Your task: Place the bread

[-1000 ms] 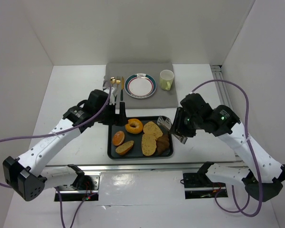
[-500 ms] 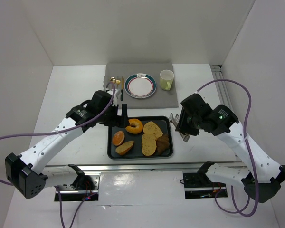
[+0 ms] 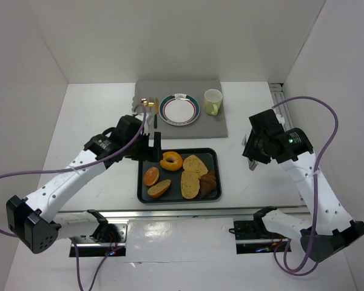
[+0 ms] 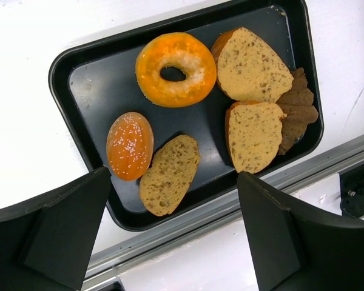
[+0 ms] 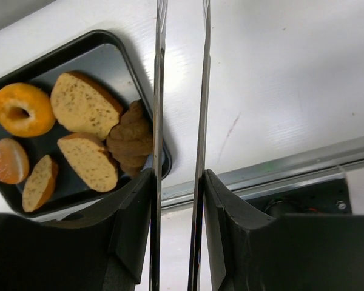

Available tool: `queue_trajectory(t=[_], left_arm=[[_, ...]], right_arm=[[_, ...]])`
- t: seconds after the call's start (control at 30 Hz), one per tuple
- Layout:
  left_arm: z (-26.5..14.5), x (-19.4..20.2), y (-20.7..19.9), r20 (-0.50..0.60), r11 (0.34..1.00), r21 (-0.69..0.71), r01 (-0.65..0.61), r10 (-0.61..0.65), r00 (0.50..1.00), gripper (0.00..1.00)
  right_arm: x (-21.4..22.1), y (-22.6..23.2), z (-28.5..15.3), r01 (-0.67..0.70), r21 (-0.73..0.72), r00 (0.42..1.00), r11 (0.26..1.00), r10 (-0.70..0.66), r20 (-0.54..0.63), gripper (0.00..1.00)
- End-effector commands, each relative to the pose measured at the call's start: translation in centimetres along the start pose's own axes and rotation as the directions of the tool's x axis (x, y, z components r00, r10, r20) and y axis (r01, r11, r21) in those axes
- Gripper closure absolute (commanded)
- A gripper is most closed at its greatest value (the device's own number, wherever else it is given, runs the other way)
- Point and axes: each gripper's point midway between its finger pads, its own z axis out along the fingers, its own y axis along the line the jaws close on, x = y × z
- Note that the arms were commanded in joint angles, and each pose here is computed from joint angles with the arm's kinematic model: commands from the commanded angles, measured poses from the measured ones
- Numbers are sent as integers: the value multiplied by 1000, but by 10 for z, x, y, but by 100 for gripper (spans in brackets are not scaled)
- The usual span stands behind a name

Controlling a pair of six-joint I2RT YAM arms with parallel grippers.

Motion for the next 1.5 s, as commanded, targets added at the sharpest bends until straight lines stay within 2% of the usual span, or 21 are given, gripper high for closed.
queue_trajectory(t=[0.0,0.2,0.43,0.67,0.8,0.93,1.13,1.47], left_arm=[[-7,-16,-4,44,1000,6,-3,3,999,1],[-2,-12,-6,17,1000,16,-3,3,1000,1],[4,-10,-9,-12,999,33,-12,12,1000,1],[7,-11,-14,-13,998,56,-12,13,1000,1],[12,-10,-15,-26,998,62,-11,13,1000,1],[13,-11,-18,-31,998,69,-11,13,999,1],[16,-12,-19,-34,997,78,-20,22,999,1],[20,-7,-17,-42,997,74,-19,22,999,1]], right_arm=[[-6,-4,-1,75,-9,997,997,-75,-6,56],[55,10,5,132,-176,960,976,-170,-222,56],[95,18,-13,119,-337,920,934,-231,-316,54],[111,29,-28,167,-453,882,876,-338,-328,52],[124,29,-26,189,-457,856,869,-374,-356,50],[128,30,-27,207,-445,853,871,-383,-353,46],[132,27,-17,237,-391,846,889,-387,-368,46],[110,34,-22,245,-360,889,900,-357,-288,47]])
